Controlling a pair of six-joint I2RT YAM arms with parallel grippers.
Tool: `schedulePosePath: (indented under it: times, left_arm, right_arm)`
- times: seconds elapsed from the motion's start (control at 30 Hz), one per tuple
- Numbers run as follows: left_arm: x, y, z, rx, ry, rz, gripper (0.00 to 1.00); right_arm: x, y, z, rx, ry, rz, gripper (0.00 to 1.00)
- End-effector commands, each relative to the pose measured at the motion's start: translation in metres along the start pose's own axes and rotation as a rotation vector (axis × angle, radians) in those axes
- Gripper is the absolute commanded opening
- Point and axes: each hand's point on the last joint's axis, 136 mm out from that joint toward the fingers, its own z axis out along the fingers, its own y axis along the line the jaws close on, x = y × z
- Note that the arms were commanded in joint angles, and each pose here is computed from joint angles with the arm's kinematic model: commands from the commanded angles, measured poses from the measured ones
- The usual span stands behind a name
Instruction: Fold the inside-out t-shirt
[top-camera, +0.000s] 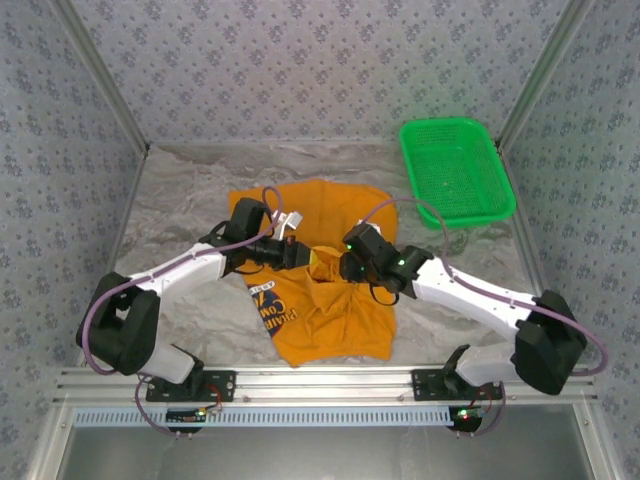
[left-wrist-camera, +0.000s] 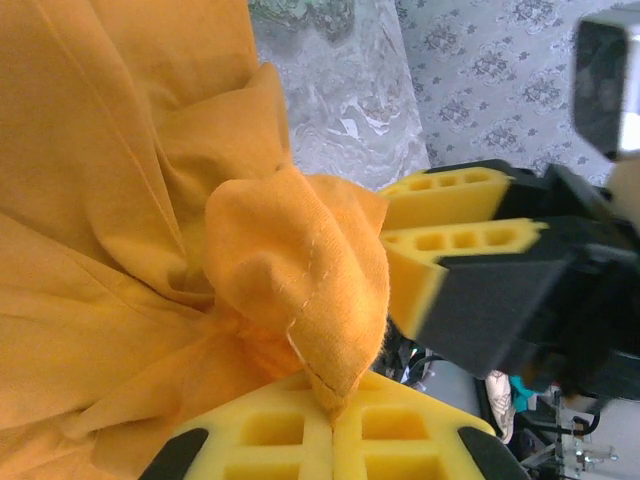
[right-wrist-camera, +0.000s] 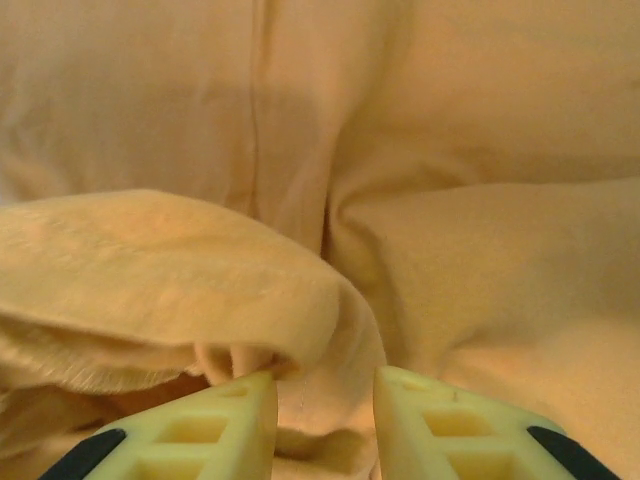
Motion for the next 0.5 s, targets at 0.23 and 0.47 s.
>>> schedulePosePath:
  times: [0.23, 0.47]
  left_arm:
    - [-0.010, -0.021, -0.003, 0.050, -0.018, 0.035, 0.06]
    - [-0.014, -0.025, -0.005, 0.052, -0.036, 0.046, 0.07]
  right_arm:
    - [-0.013, 0.023, 0.017, 0.034, -0.028, 0.069, 0.36]
    - [0.003, 0.017, 0.033, 0.103, 0.030, 0.064, 0.14]
